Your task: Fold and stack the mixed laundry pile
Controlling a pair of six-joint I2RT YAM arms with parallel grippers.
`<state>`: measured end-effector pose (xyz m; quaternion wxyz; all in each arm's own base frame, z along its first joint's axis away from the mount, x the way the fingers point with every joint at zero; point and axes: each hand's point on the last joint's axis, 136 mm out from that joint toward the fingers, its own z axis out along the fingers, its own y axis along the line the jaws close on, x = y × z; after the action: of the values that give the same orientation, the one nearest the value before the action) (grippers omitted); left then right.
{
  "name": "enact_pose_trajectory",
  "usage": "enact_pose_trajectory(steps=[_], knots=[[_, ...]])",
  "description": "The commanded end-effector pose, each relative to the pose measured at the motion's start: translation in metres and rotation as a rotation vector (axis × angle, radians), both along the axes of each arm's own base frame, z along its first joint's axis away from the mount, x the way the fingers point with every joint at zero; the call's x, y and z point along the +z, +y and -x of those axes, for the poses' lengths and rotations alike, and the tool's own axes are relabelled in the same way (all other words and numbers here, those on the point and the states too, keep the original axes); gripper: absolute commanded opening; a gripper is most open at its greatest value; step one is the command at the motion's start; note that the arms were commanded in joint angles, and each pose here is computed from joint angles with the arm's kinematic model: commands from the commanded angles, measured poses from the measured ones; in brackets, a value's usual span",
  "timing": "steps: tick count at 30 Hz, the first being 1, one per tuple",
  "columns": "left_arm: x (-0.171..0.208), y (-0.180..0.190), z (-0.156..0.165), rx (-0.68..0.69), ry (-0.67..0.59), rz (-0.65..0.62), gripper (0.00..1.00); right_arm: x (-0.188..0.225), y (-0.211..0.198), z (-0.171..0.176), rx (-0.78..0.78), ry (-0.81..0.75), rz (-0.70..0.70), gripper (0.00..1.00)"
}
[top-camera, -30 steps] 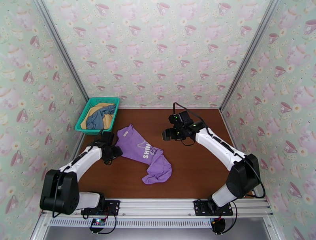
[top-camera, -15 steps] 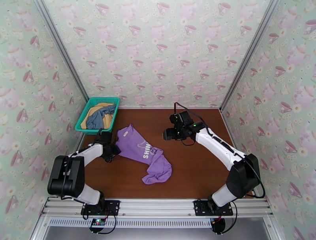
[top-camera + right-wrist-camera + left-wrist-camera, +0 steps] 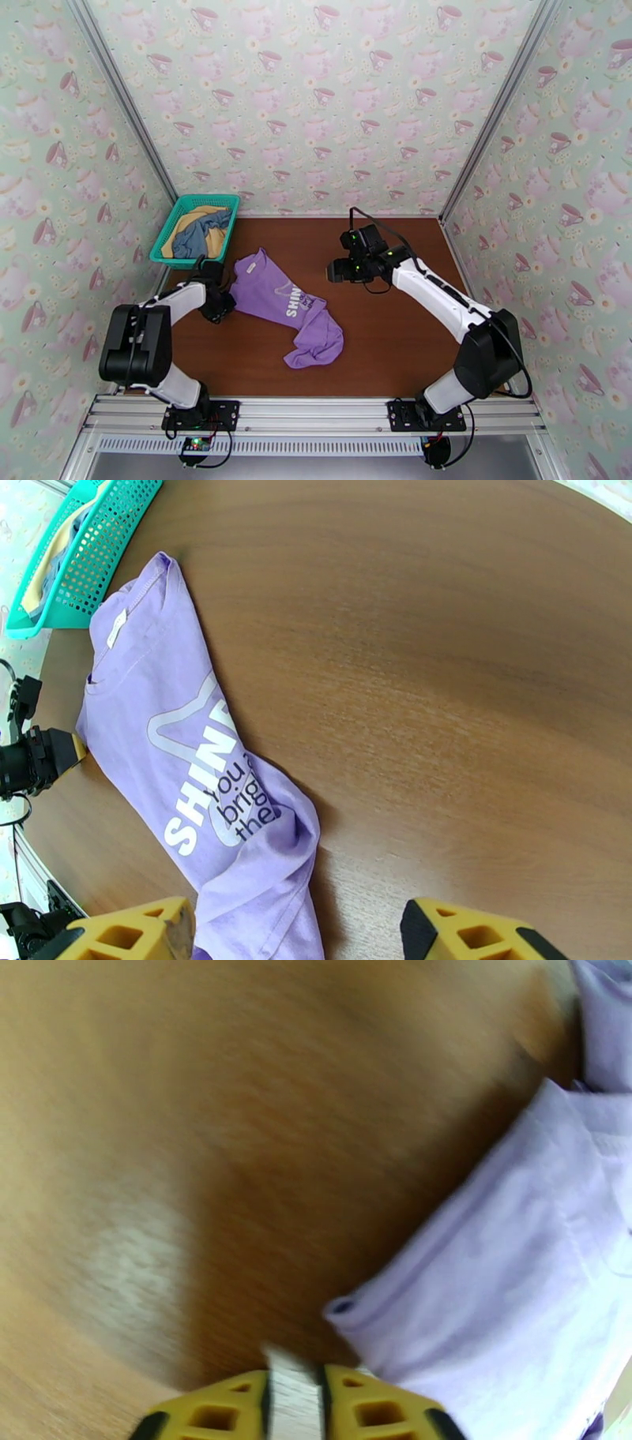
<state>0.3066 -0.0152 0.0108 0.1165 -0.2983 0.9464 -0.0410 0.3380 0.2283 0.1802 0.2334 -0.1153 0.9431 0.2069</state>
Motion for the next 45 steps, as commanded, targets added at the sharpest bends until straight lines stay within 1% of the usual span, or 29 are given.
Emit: enact_pose_trajectory(steps=[1,5,8,10,12,14,16,22,28,29,30,31,32,33,36,40,43,45], knots=[[0.027,-0.06,-0.07,-0.154,-0.307,0.139,0.41,0.014,0.002,0.008,0.012,-0.029,-0.029,0.74],[0.06,-0.064,-0.065,-0.19,-0.298,0.019,0.44,0.016,0.001,0.009,0.015,-0.036,-0.028,0.74],[0.071,-0.058,-0.064,-0.184,-0.278,-0.041,0.46,0.015,0.001,0.01,0.016,-0.038,-0.032,0.74],[0.065,-0.053,-0.06,-0.167,-0.249,-0.063,0.49,0.013,0.0,0.012,0.018,-0.034,-0.032,0.74],[0.055,-0.049,-0.058,-0.147,-0.214,-0.068,0.49,0.012,0.0,0.013,0.019,-0.032,-0.03,0.74],[0.052,-0.052,-0.067,-0.132,-0.208,-0.051,0.49,0.011,-0.001,0.014,0.02,-0.035,-0.026,0.74],[0.039,-0.052,-0.067,-0.111,-0.162,-0.05,0.49,0.011,-0.003,0.014,0.019,-0.036,-0.021,0.74],[0.009,-0.046,-0.056,-0.044,-0.033,-0.079,0.49,0.012,-0.005,0.015,0.015,-0.042,-0.014,0.75],[-0.01,-0.044,-0.042,-0.042,0.07,-0.122,0.48,0.008,-0.007,0.016,0.011,-0.038,-0.003,0.75],[-0.01,-0.046,-0.042,-0.05,0.069,-0.124,0.46,0.007,-0.008,0.016,0.009,-0.038,0.002,0.75],[-0.011,-0.047,-0.043,-0.053,0.067,-0.126,0.38,0.007,-0.008,0.016,0.01,-0.04,0.002,0.75],[-0.012,-0.048,-0.043,-0.058,0.067,-0.125,0.28,0.006,-0.009,0.016,0.009,-0.039,0.007,0.75],[-0.013,-0.05,-0.045,-0.062,0.065,-0.12,0.13,0.006,-0.009,0.016,0.01,-0.038,0.009,0.75],[-0.014,-0.051,-0.046,-0.066,0.062,-0.116,0.0,0.005,-0.009,0.016,0.01,-0.034,0.011,0.75],[0.0,-0.06,-0.055,-0.101,0.02,-0.109,0.0,0.007,-0.01,0.016,0.01,-0.038,0.014,0.75],[0.041,-0.087,-0.068,-0.202,-0.056,-0.136,0.0,0.007,-0.017,0.017,-0.002,-0.047,0.048,0.75],[0.061,-0.129,-0.075,-0.306,-0.093,-0.1,0.0,0.003,-0.03,0.015,-0.032,-0.045,0.103,0.75],[0.06,-0.167,-0.08,-0.375,-0.112,-0.045,0.0,0.001,-0.038,0.014,-0.06,-0.038,0.119,0.76]])
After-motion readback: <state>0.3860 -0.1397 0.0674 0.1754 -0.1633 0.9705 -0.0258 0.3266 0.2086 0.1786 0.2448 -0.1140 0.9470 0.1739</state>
